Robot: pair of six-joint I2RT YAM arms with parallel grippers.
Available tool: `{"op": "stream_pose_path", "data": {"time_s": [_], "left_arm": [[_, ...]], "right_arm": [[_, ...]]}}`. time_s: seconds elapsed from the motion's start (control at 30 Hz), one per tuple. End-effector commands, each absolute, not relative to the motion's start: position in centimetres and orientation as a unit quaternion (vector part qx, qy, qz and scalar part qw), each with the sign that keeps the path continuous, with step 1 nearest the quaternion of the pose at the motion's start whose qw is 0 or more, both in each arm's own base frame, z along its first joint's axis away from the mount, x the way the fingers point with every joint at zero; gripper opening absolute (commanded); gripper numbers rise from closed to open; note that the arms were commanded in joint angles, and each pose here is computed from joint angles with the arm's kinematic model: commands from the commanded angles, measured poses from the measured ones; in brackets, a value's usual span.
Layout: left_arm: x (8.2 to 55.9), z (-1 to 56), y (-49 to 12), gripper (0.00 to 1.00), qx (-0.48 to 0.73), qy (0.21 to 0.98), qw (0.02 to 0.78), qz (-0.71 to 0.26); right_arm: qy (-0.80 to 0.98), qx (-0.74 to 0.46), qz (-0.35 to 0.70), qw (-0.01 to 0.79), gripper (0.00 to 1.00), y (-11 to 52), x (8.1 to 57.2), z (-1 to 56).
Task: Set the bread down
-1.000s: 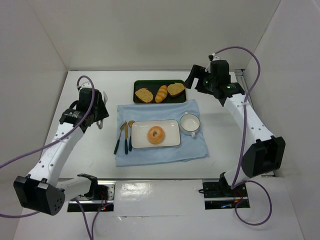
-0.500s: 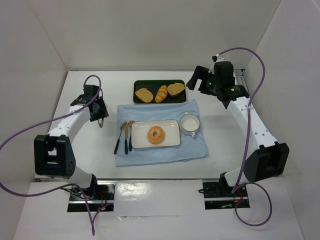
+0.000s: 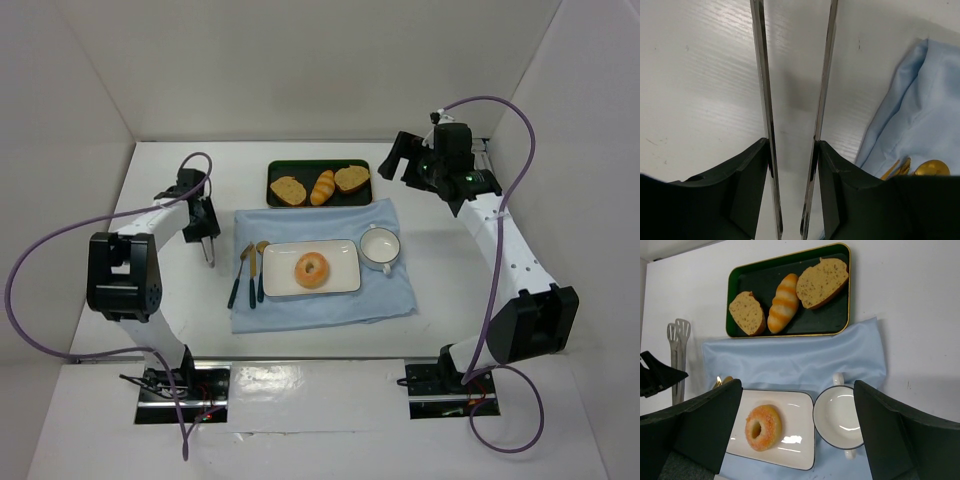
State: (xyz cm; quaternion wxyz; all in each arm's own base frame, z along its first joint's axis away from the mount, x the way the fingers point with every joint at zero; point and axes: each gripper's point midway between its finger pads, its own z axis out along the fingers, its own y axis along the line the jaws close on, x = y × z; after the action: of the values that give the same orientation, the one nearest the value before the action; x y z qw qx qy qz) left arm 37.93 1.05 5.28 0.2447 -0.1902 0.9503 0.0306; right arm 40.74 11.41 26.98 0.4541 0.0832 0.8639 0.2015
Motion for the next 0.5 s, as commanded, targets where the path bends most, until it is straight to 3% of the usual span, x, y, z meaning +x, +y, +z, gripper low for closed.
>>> {"op": "stream_pose_path", "data": {"time_s": [0.0, 0.33, 0.47], "left_arm": [[40.2, 5.7, 1.7, 0.55, -0.178, 0.947, 0.265, 0.033], [39.5, 2.1, 3.7, 0.55, -0.195, 0.956, 0.209, 0.067], [39.2, 1.6, 4.4, 0.59, -0.204, 0.956, 0.194, 0.079]], "right_arm": [[0.850, 0.074, 0.209, 0.478, 0.99, 11.2, 40.2, 29.4], [0.857, 0.076, 0.206, 0.467, 0.99, 11.3, 40.4, 28.5], [0.859, 0.076, 0.205, 0.464, 0.99, 11.3, 40.8, 28.4]]}}
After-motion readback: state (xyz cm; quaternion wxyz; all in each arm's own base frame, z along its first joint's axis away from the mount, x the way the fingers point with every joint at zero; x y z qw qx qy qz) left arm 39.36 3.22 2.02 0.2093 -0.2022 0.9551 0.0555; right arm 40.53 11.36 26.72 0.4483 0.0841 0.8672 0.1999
